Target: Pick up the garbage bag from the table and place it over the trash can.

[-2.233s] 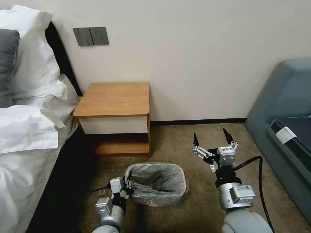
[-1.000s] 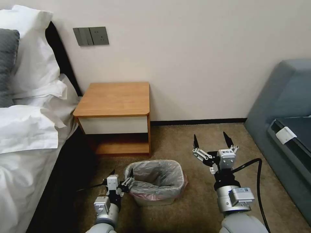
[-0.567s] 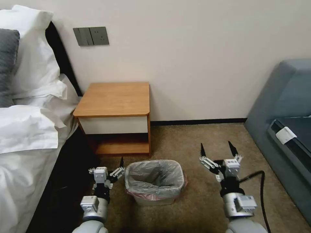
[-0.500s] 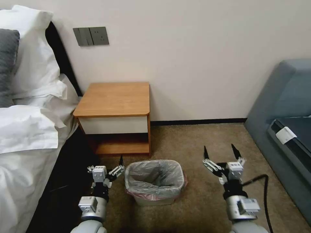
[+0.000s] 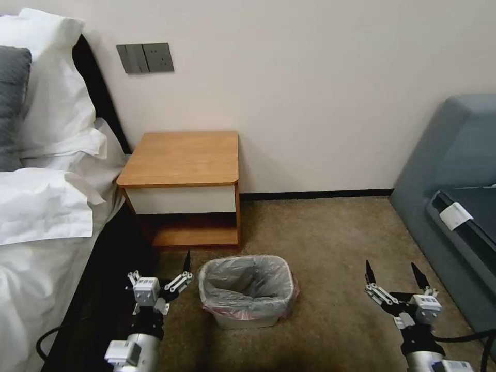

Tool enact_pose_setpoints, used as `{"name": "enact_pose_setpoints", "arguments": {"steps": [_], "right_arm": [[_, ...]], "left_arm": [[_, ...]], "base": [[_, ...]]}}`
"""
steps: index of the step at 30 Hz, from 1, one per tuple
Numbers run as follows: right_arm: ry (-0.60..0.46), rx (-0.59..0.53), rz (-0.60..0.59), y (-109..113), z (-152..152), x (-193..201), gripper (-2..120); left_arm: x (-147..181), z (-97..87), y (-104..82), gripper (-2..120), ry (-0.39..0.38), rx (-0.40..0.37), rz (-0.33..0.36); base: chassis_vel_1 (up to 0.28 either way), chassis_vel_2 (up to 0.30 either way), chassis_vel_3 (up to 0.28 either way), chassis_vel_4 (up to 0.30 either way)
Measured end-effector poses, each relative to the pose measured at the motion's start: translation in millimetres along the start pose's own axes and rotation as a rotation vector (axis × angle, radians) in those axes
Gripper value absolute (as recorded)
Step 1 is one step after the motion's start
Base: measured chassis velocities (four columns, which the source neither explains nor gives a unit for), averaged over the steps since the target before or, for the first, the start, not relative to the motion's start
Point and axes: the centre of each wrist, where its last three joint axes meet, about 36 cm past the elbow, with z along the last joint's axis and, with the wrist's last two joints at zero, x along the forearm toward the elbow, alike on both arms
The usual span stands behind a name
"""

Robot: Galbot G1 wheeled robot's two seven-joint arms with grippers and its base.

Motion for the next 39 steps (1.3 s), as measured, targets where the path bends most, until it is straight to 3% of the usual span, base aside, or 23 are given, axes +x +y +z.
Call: {"name": "enact_pose_setpoints", "arguments": {"steps": [9,18,39], "right_arm": [[-0.033,-0.033,-0.047,7,-1,11,100],[-0.066,-0.046,-0.075,12,-12,10,100],[-0.066,-0.042,-0.080,13,-12,10,100]], "left_arm": [[24,-5.4,0.8,100,0.049,-0.006,-0.027],[53,-4.1,19.8,100,0.075,-0.015,-0.087],[53,-4.6,20.5,100,0.072,-0.015,-0.086]], "base": [[0.000,0.000,0.000,0.000],[0.000,0.000,0.000,0.000],[0.000,0.000,0.000,0.000]]}}
